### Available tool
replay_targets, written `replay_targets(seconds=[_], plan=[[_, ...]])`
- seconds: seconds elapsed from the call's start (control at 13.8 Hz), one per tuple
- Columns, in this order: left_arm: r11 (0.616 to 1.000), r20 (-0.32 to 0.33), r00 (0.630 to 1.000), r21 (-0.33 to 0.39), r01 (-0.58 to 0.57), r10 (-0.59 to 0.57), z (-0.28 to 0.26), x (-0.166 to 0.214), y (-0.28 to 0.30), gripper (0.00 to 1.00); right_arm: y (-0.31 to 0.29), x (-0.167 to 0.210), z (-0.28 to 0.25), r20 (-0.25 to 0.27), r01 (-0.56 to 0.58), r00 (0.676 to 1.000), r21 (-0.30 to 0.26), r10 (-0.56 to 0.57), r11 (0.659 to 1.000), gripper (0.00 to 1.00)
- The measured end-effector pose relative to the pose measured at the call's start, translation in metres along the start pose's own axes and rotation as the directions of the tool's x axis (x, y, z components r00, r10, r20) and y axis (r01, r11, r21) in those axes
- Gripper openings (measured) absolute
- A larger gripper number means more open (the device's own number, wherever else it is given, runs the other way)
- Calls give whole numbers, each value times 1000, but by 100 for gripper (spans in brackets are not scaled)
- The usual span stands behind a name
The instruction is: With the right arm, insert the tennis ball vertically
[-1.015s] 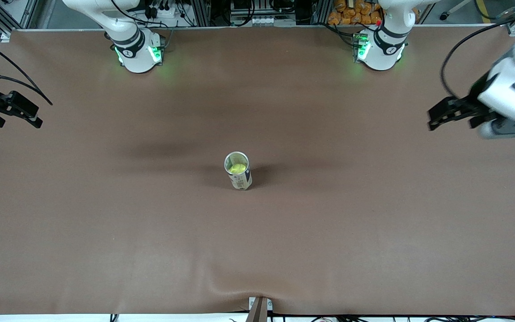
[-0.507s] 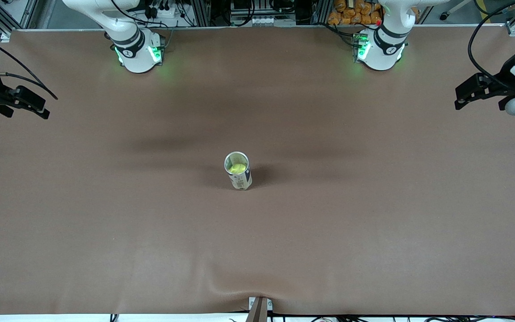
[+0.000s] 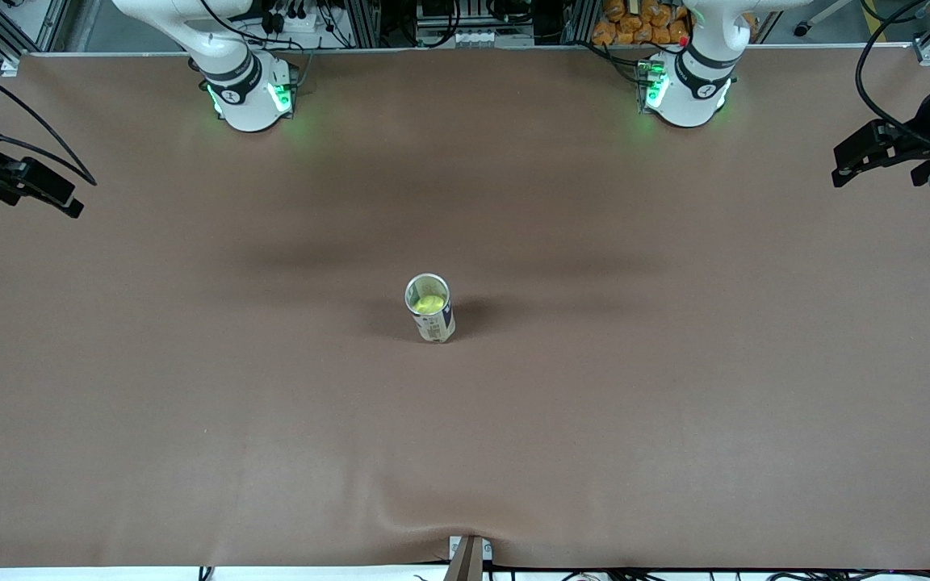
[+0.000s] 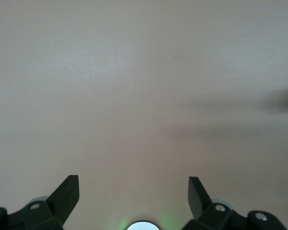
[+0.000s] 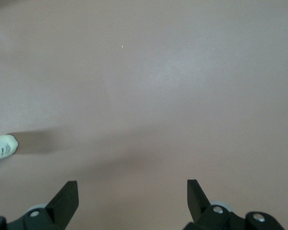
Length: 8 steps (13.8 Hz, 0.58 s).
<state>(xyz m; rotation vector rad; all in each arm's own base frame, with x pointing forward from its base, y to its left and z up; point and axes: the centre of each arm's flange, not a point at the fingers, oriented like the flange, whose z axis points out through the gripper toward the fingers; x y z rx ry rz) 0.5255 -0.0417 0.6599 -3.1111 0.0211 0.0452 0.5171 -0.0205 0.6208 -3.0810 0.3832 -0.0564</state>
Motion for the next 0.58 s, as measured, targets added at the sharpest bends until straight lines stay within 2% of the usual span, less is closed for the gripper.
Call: replay_targets(seconds=[0.29, 0.58], plan=[[998, 4, 998, 0, 60, -60, -1, -3, 13, 100, -3, -1, 0, 0, -29, 1000, 0, 29, 1000, 100], [998, 16, 998, 2, 66, -66, -1, -5, 15, 100, -6, -1, -5, -11, -24, 1000, -1, 24, 1000, 100]])
